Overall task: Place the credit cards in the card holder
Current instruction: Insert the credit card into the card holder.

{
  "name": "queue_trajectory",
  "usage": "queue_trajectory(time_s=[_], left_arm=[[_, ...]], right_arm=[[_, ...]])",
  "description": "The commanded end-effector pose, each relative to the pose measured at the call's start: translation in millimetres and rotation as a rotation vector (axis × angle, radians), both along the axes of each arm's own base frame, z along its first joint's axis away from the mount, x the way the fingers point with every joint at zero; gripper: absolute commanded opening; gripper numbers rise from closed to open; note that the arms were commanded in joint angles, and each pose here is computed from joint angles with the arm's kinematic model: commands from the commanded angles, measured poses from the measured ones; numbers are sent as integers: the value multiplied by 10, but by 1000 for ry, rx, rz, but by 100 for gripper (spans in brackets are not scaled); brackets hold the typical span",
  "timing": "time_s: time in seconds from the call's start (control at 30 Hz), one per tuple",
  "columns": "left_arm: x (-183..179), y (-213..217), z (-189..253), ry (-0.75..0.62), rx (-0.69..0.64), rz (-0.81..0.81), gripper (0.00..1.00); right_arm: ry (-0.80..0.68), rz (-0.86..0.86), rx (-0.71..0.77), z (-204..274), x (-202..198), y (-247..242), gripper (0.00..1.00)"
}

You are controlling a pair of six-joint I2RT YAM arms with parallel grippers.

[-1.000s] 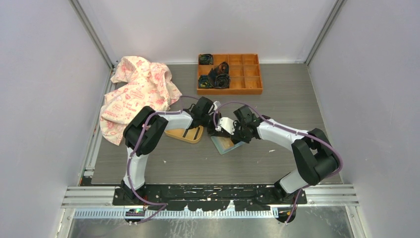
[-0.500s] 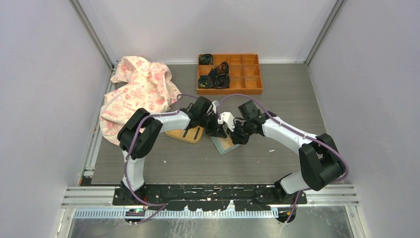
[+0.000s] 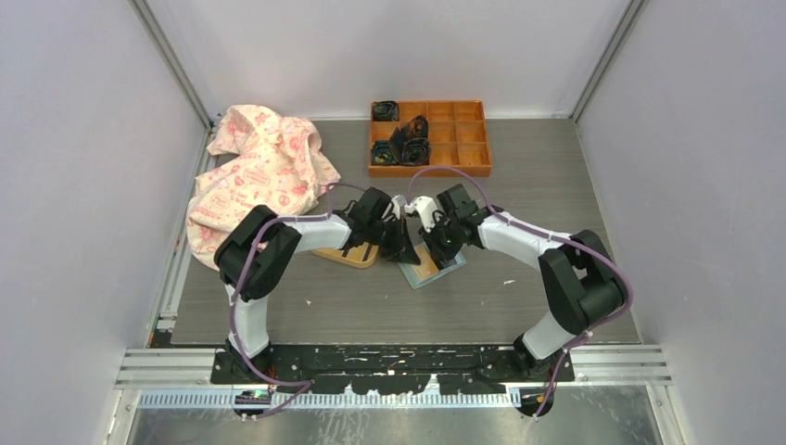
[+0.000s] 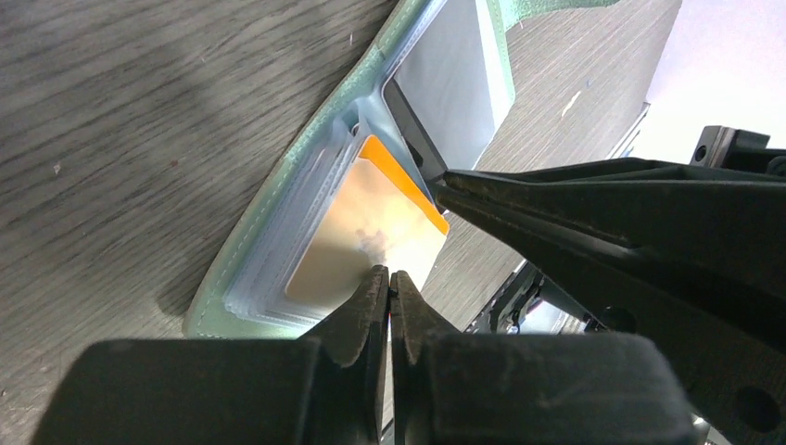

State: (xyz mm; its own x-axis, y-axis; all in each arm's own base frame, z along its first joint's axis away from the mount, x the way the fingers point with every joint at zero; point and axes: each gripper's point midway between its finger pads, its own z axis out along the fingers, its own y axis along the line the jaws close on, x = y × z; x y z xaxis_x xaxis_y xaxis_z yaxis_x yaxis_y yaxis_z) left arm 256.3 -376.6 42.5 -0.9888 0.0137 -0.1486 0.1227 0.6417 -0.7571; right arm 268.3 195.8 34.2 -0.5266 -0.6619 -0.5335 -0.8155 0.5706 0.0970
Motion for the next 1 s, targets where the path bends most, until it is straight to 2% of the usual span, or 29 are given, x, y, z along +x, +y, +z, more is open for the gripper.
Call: queue_trajectory(time_s=[0.0, 0.2, 0.4, 0.57, 0.7, 0.8, 0.93, 0.97], left_arm=[[-94, 57, 22, -11, 9, -13, 5], [-105, 69, 9, -9, 13, -13, 5], [-93, 59, 26, -14, 11, -16, 5], [-90, 53, 45, -17, 7, -18, 4], [-80, 43, 85, -26, 0, -20, 5], [-52, 21, 172, -46, -14, -21, 6], [2, -3, 362, -97, -31, -24, 9], [15, -8, 419, -111, -36, -24, 9]], right_arm=[[-87, -63, 25, 171, 271, 161, 11], [-59, -64, -21, 96, 285, 227, 11], [-96, -127, -157, -15, 411, 1, 11], [-97, -130, -181, -15, 426, -75, 11], [-88, -87, -95, 163, 370, 17, 12], [-66, -30, 11, 401, 234, 107, 17], [-37, -54, 113, 629, 166, -10, 35], [-13, -79, 140, 650, 158, -61, 37]])
